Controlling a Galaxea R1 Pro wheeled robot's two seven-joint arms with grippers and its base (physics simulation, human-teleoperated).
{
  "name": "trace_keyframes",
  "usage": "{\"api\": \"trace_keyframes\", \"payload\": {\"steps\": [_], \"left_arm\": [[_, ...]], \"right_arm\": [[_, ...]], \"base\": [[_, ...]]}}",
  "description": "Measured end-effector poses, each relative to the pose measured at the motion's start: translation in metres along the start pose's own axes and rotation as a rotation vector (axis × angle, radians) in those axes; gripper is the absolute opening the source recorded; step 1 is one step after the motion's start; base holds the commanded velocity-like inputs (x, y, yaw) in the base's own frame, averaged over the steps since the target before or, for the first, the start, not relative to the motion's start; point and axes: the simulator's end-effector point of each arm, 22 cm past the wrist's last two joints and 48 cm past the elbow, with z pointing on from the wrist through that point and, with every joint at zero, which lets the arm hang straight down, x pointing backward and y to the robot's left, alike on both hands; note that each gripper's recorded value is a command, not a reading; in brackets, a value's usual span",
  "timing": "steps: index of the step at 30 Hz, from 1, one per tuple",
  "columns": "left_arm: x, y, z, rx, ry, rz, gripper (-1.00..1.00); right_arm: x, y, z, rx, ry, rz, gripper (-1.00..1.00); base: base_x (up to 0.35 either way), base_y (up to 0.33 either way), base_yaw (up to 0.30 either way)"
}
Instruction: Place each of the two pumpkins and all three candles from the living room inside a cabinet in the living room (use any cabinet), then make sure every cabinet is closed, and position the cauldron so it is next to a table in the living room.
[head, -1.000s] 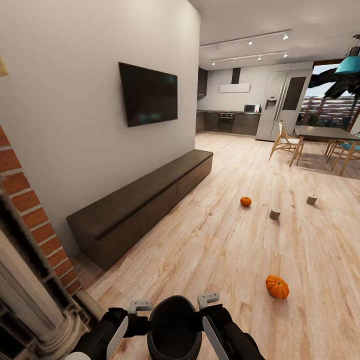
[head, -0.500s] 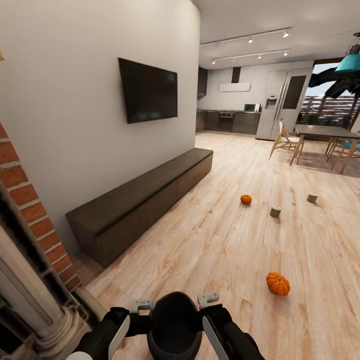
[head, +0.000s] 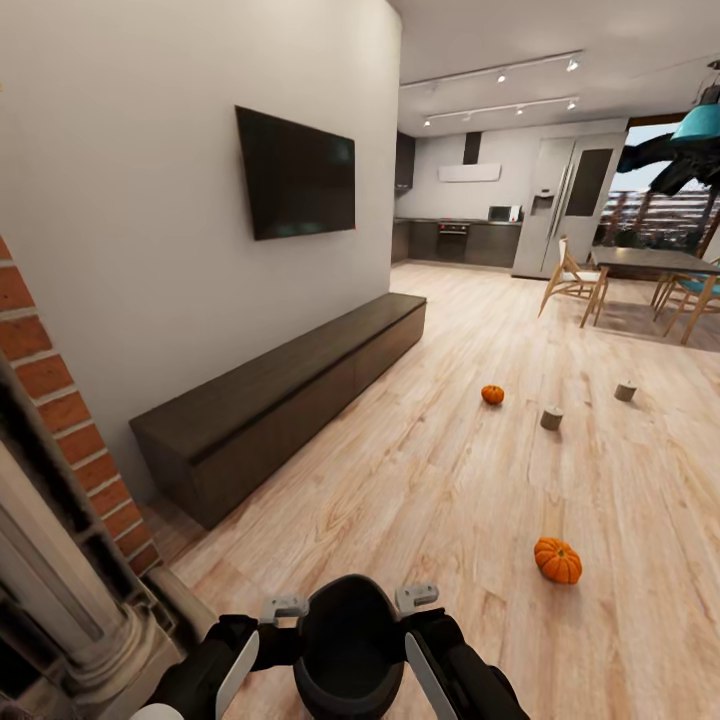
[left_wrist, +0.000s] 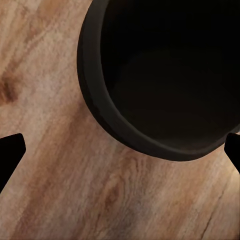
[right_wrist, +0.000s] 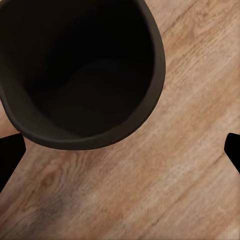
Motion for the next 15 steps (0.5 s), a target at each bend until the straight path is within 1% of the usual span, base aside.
{"api": "trace_keyframes", "payload": {"steps": [12,15], "left_arm": [[0.015,0.003,0.022,0.002,-0.001,-0.001,1.0],[0.015,0.003,0.022,0.003,0.0,-0.001,1.0]], "right_arm": [[0.016,0.0,0.021,-0.001,-0.001,0.0,1.0],[0.016,0.0,0.021,-0.001,-0.001,0.0,1.0]], "base": [[0.0,0.0,0.0],[0.0,0.0,0.0]]}}
